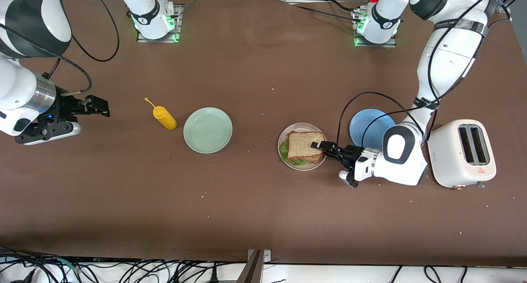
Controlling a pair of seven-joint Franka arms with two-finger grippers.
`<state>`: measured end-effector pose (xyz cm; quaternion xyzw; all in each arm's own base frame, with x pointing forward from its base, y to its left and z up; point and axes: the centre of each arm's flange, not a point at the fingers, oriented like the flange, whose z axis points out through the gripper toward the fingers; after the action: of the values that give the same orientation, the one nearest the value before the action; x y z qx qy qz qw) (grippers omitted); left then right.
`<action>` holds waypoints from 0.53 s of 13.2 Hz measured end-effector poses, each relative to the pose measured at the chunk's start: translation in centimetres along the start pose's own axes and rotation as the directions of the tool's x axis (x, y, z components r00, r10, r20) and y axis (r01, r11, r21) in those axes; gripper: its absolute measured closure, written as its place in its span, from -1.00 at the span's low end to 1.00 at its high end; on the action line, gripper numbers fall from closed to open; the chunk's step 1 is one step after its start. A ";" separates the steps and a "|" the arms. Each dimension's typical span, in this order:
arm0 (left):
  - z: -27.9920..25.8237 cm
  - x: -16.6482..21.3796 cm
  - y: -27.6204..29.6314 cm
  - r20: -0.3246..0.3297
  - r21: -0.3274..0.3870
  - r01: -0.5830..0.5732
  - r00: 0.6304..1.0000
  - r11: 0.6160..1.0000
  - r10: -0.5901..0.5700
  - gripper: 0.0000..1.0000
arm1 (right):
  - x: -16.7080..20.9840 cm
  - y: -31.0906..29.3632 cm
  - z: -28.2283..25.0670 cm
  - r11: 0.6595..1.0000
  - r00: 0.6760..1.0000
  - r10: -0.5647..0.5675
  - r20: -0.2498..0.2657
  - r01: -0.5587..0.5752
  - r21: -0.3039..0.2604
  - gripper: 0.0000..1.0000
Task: Make sandwich in beige plate with both arms
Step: 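Lower the bread onto the lettuce and open the left gripper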
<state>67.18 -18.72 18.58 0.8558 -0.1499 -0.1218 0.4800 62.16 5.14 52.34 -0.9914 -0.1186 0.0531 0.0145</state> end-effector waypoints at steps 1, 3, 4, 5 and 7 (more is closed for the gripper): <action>-0.3 0.1 0.0 -0.005 0.003 -0.006 1.000 1.000 0.006 -0.46 | 0.0 0.0 0.0 1.000 1.000 0.000 0.000 0.000 0.000 -0.99; -0.9 0.1 -0.1 -0.002 0.029 -0.024 1.000 0.999 0.024 -0.96 | 0.0 0.0 0.0 1.000 1.000 0.000 0.000 0.000 0.000 -0.99; -1.3 0.2 -0.1 0.003 0.048 -0.034 0.999 0.998 0.034 -1.00 | 0.0 0.0 0.0 1.000 1.000 0.000 0.000 0.000 0.000 -0.99; -1.8 0.2 0.1 0.004 0.062 -0.042 0.999 0.997 0.042 -1.00 | 0.0 0.0 0.0 1.000 1.000 0.000 0.000 0.000 0.000 -0.99; -2.4 0.3 0.8 0.002 0.078 -0.057 0.998 0.995 0.057 -1.00 | 0.0 0.0 0.0 1.000 1.000 0.001 0.000 -0.001 0.000 -0.99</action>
<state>68.23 -17.36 20.46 0.8693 -0.1786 -0.1020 0.4494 62.17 5.10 52.34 -0.9914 -0.1183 0.0532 0.0145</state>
